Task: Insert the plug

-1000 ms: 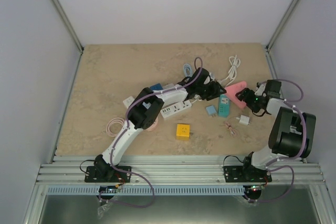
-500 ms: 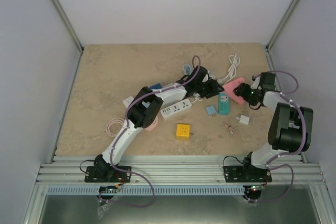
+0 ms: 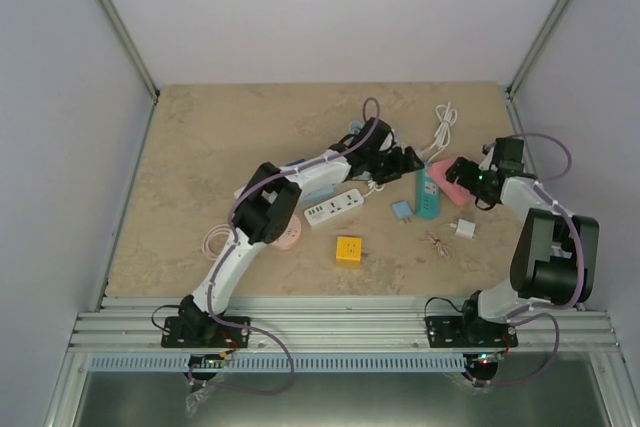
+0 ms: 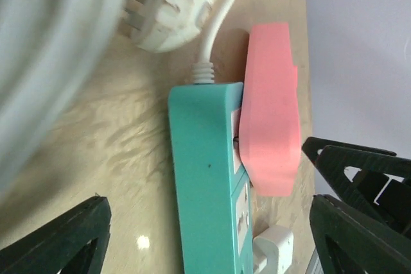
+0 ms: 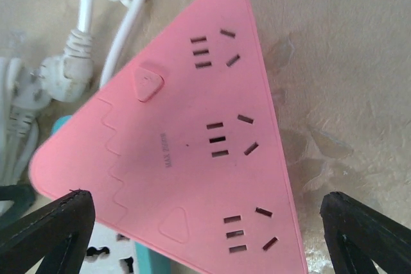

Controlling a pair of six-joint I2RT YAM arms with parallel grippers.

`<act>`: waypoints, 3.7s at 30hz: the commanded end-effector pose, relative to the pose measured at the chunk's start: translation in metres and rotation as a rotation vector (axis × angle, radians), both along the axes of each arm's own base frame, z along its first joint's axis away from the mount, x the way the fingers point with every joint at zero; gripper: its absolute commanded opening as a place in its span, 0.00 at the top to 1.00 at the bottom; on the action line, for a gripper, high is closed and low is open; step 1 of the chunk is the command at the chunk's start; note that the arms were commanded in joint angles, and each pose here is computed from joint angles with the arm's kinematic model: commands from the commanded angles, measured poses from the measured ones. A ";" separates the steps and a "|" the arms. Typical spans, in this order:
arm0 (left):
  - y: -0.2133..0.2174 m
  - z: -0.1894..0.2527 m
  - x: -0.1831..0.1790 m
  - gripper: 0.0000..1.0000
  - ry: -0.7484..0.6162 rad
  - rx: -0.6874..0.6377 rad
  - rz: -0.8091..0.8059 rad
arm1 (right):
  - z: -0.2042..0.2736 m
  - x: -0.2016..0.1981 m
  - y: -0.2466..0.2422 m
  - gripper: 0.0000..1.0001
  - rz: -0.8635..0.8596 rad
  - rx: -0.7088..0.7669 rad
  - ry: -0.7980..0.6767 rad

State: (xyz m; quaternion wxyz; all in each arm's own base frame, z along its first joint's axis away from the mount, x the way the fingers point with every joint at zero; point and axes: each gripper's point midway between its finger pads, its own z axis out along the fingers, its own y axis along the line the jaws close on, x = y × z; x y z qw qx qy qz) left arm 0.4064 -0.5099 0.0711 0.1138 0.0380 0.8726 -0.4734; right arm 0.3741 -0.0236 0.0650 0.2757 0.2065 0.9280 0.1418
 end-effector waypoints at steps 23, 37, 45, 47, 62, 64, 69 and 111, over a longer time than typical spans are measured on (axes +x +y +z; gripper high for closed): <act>0.228 0.127 -0.053 0.01 -0.475 0.375 0.354 | 0.087 -0.061 0.061 0.16 0.112 -0.186 -0.090; 0.243 0.108 -0.090 0.02 -0.443 0.234 0.329 | 0.011 -0.085 0.169 0.28 0.473 -0.281 0.107; 0.233 0.097 -0.094 0.02 -0.393 0.195 0.295 | -0.017 -0.067 0.161 0.25 0.478 -0.409 0.172; 0.232 0.095 -0.096 0.02 -0.384 0.193 0.288 | -0.024 -0.066 0.157 0.28 0.468 -0.432 0.184; 0.228 0.090 -0.097 0.02 -0.369 0.192 0.265 | -0.048 -0.067 0.151 0.34 0.444 -0.454 0.231; 0.227 0.090 -0.097 0.02 -0.366 0.190 0.260 | -0.042 -0.065 0.153 0.32 0.449 -0.449 0.206; 0.227 0.089 -0.097 0.02 -0.362 0.191 0.263 | -0.035 -0.064 0.162 0.45 0.473 -0.397 0.187; 0.206 0.164 -0.128 0.07 -0.683 -0.220 0.305 | 0.154 -0.071 0.269 0.62 0.121 0.743 -0.181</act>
